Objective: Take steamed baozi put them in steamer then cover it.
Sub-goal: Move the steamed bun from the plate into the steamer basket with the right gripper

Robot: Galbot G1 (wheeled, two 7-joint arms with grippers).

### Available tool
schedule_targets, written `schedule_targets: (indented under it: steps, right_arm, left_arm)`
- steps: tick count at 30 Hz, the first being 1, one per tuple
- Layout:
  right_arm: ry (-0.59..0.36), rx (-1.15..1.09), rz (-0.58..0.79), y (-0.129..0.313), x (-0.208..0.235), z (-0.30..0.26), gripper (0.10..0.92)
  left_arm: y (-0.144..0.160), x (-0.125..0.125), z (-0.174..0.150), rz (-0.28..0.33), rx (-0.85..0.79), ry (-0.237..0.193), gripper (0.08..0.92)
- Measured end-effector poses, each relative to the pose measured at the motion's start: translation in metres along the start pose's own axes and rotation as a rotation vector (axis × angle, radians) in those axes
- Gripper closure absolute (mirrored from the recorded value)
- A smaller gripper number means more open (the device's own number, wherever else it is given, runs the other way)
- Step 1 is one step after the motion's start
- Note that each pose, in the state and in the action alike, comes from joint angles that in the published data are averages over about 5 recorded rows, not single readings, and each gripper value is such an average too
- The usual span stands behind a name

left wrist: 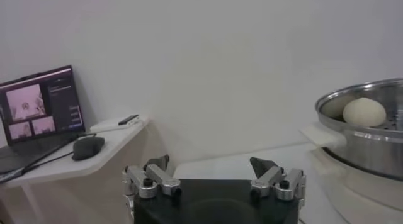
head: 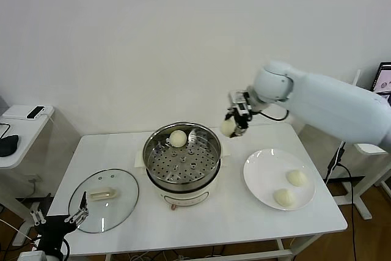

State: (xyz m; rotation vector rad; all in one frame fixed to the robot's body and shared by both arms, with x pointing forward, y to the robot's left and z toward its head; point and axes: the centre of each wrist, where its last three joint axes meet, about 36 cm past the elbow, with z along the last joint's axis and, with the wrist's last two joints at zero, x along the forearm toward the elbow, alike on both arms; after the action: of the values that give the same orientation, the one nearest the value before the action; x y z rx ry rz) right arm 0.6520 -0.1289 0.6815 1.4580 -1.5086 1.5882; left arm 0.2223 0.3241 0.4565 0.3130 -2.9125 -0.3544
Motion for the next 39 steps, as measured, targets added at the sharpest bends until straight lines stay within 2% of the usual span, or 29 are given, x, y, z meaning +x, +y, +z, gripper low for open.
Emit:
schedule_targets:
  steps: [20,29,39]
  right_arm:
    - [-0.073,0.048,-0.102,-0.022,-0.096,-0.123,0.394]
    - [-0.073,0.047,-0.122,-0.023,-0.13,-0.151,0.394]
    - [-0.056,0.034,-0.129,-0.023,-0.152,-0.156,0.383]
  left_arm:
    - [0.006,-0.004,-0.003,-0.019,-0.008,-0.015,0.177]
    - [0.008,-0.005,-0.003,-0.022,-0.011,-0.02,0.177]
    - [0.007,-0.008,-0.006,-0.023,-0.008,-0.034,0.177]
